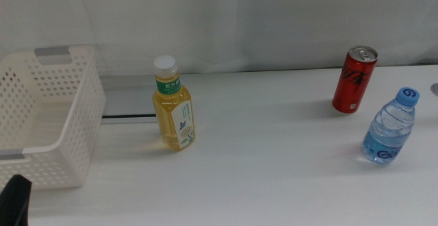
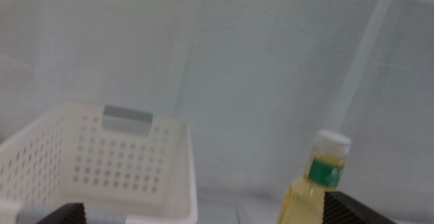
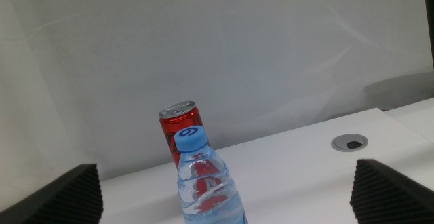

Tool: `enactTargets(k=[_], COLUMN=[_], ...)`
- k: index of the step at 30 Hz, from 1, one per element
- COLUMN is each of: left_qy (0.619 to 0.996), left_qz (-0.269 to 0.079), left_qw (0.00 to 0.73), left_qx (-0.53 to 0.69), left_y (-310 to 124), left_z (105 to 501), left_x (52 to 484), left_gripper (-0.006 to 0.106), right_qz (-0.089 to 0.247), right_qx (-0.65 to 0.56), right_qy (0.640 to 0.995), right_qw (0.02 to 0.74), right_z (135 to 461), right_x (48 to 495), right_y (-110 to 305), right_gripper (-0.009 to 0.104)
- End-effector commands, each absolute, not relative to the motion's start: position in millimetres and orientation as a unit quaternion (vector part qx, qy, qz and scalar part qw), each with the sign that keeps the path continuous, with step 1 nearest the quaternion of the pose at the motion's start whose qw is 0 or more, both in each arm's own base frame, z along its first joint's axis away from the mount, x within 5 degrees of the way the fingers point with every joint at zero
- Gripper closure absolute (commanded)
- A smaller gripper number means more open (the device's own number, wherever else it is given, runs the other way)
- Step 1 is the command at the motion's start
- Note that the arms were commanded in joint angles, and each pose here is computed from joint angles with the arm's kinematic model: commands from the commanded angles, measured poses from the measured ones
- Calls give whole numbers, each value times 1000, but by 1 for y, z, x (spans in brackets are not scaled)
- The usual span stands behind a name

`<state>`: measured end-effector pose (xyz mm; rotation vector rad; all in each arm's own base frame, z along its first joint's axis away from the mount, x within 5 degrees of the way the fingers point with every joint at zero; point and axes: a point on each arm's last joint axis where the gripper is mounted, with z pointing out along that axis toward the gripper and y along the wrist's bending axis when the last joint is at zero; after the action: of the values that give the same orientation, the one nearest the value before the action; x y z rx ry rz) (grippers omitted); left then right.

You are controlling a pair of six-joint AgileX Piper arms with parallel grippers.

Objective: Use arms to grab the bottles and put them into the dustbin to the left of the table.

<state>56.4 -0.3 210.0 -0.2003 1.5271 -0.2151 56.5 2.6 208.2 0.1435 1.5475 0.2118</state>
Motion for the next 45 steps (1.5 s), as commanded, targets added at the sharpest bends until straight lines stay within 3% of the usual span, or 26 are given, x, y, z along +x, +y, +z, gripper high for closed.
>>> enactTargets(k=[1, 6, 13, 16, 21, 33, 39, 45], left_qy=[671, 692, 714, 709, 698, 751, 787, 799], left_qz=[-100, -84, -9, -21, -73, -128, -125, -124], left_qw=[729, 713, 701, 705, 712, 617, 570, 556], left_qx=[-84, -73, 1, 3, 30, 195, 199, 192], left_y=[-1, -1, -1, -3, -18, -98, -116, -126], left_z=[223, 257, 319, 341, 357, 307, 267, 236], left_x=[54, 56, 80, 96, 127, 197, 226, 248], left_gripper=[9, 9, 9, 9, 9, 9, 9, 9], right_qz=[92, 92, 92, 92, 92, 92, 92, 92], right_qx=[66, 66, 66, 66, 66, 66, 66, 65], right_qy=[696, 696, 695, 695, 695, 694, 694, 694], right_qw=[709, 709, 710, 710, 710, 711, 711, 711], right_z=[199, 198, 198, 198, 198, 199, 199, 199], right_x=[56, 56, 56, 56, 56, 56, 56, 56], right_y=[2, 2, 2, 2, 2, 2, 2, 2], right_gripper=[-8, -8, -8, -8, -8, -8, -8, -8])
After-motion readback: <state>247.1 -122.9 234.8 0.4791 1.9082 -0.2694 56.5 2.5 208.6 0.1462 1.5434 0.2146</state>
